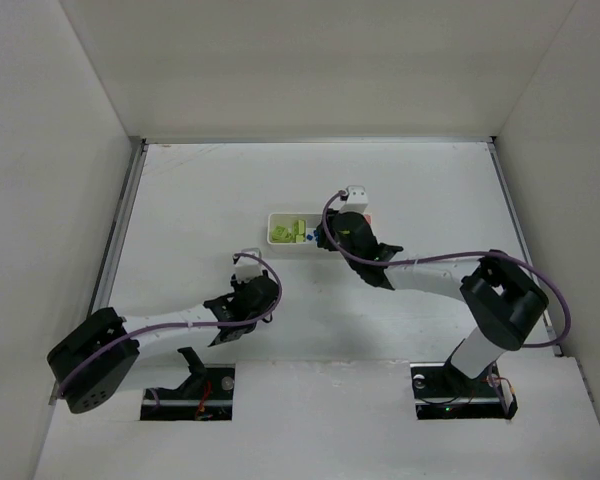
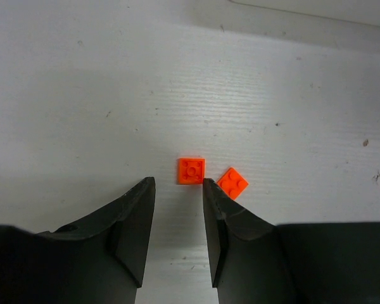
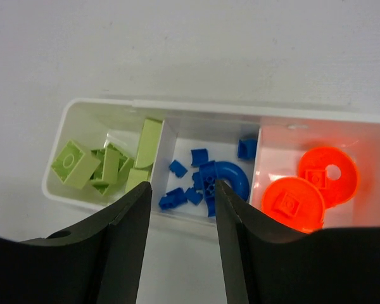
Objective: Sort the legos into containers by color
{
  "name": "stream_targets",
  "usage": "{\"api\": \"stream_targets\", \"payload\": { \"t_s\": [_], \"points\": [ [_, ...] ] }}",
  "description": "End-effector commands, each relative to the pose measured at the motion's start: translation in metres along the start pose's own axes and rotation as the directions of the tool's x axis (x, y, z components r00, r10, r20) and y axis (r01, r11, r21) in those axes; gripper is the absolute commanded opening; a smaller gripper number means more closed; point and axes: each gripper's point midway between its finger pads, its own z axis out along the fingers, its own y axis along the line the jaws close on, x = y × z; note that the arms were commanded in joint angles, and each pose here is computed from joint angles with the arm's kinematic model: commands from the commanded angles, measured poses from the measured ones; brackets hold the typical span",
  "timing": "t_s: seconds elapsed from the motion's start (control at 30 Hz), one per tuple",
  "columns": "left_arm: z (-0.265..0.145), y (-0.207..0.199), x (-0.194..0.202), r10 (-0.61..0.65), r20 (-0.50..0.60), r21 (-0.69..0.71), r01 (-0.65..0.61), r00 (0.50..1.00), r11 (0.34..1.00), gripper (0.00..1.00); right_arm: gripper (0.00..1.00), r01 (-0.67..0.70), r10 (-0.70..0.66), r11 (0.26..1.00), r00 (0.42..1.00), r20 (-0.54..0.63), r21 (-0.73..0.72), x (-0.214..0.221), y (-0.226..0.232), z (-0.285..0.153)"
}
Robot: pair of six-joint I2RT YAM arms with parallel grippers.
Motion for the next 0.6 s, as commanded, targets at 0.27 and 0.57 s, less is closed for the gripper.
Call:
{"api": "stream_targets", "payload": {
  "t_s": [0.27,0.57],
  "points": [
    [0.009,-0.017,-0.017,-0.046,0.040,-0.008,0.047,0.998,0.999,0.31,0.48,-0.045,0.044,0.996,0.999,-0.008,-0.077,0.029,0.022,-0.033],
    [0.014,-0.014,-0.009,-0.016,0.016,-0.035,0.016,1.000,0.999,0.19,0.49,-0.068,0.066,0.992,0.998,-0.020,-0.108,0.039,0.022,-0.059]
  ]
}}
